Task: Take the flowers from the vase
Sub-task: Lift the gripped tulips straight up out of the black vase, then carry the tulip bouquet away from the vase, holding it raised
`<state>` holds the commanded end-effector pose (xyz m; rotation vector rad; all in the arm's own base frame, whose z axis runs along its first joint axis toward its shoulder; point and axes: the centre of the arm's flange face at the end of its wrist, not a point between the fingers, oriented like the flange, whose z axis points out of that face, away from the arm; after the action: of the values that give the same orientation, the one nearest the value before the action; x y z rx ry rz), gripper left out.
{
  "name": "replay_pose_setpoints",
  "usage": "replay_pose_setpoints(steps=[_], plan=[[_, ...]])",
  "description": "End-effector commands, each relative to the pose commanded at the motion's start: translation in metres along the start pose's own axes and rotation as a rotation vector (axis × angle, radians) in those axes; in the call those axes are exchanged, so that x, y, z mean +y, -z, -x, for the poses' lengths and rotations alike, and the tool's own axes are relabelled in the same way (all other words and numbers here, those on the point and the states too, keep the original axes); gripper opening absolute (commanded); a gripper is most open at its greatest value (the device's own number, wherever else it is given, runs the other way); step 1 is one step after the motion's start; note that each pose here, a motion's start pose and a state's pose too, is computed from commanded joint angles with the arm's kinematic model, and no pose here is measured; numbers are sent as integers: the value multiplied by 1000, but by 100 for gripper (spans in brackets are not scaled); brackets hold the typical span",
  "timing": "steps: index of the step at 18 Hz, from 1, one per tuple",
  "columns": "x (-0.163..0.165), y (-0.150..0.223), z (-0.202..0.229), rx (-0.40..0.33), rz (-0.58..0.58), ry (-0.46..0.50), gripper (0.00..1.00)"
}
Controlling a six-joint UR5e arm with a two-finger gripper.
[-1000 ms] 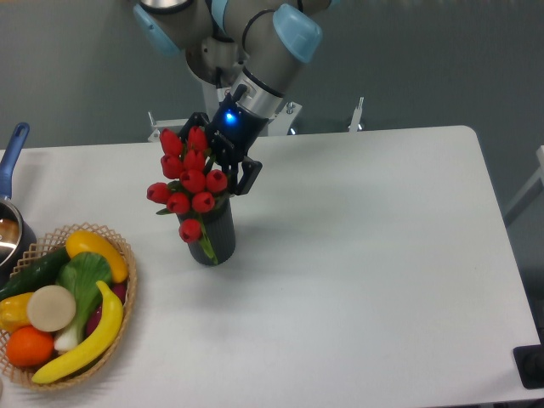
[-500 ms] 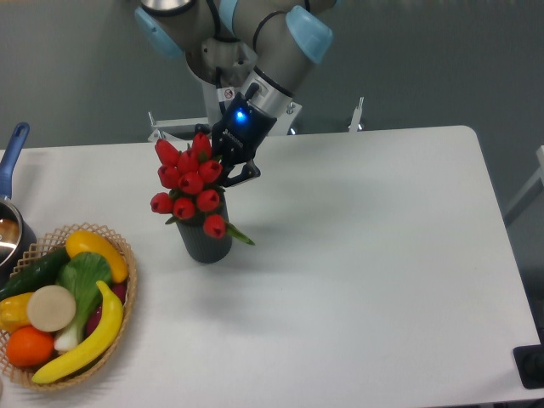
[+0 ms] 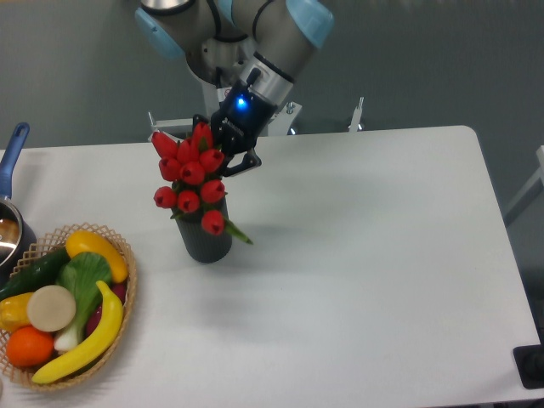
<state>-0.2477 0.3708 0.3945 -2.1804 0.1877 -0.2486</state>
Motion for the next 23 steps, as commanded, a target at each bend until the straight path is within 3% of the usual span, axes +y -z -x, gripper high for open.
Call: replay_pose_setpoints(steps=[10, 23], plan=[[-68, 42, 0, -52, -87, 79, 0], [-103, 115, -22, -207, -146, 115, 0]])
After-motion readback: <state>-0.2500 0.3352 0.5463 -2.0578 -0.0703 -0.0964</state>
